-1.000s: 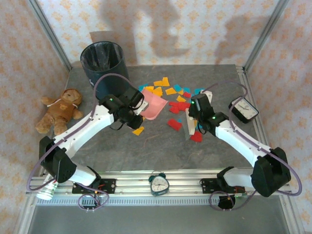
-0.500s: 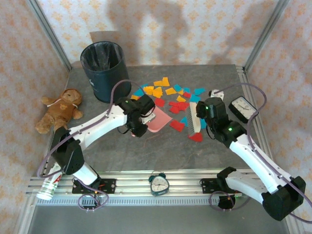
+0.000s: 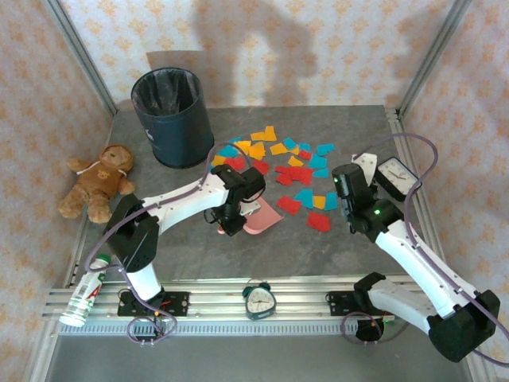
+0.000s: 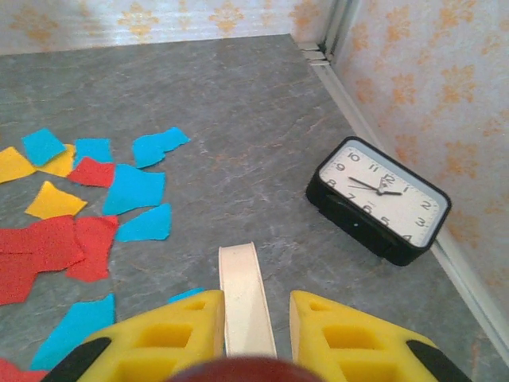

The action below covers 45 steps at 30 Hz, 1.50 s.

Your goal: Sweep away the paper scraps from the table

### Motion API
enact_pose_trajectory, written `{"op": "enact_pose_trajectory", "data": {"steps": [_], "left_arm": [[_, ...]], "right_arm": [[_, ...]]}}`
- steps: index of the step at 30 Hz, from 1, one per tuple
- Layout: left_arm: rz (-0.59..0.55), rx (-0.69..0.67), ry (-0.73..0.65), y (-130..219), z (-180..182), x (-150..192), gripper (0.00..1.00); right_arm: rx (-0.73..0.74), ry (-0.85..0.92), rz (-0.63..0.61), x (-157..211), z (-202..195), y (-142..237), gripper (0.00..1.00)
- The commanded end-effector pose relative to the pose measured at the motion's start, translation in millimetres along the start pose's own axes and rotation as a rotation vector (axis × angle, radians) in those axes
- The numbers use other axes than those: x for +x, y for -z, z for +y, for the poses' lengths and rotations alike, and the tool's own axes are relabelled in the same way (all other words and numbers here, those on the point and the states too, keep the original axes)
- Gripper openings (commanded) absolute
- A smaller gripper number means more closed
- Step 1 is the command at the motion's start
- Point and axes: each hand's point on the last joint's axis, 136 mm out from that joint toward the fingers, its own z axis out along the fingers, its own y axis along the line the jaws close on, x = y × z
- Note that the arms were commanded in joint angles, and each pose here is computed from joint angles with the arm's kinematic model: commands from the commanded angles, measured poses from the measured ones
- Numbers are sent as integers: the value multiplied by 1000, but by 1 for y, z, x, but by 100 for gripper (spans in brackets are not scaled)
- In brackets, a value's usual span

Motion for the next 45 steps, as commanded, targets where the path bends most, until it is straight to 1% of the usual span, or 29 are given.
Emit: {"op": "enact_pose_trajectory", "data": {"steps": [1,8,16,18,33,45], "left_arm": [[48,4,-59,4,-5,5,0],[89,20,-98,-1,-7,-1,0],[123,29,-135,-5,-10,-10,0],[152,39,-141,-13,-11,-13,0],[169,75,-192,-17,-20,-36,0],[180,88,-219,-18,-22,-55,0]], "right_arm": [[96,35,-5,0,-13,-5,0],[92,55,25,9,-4,-18,0],[30,69,61,22,15,-32,0],[13,70,68,23,20,-34,0],[-198,34,125,33,67,-42,0],[-400,59,157,34,104,-30,0]]}}
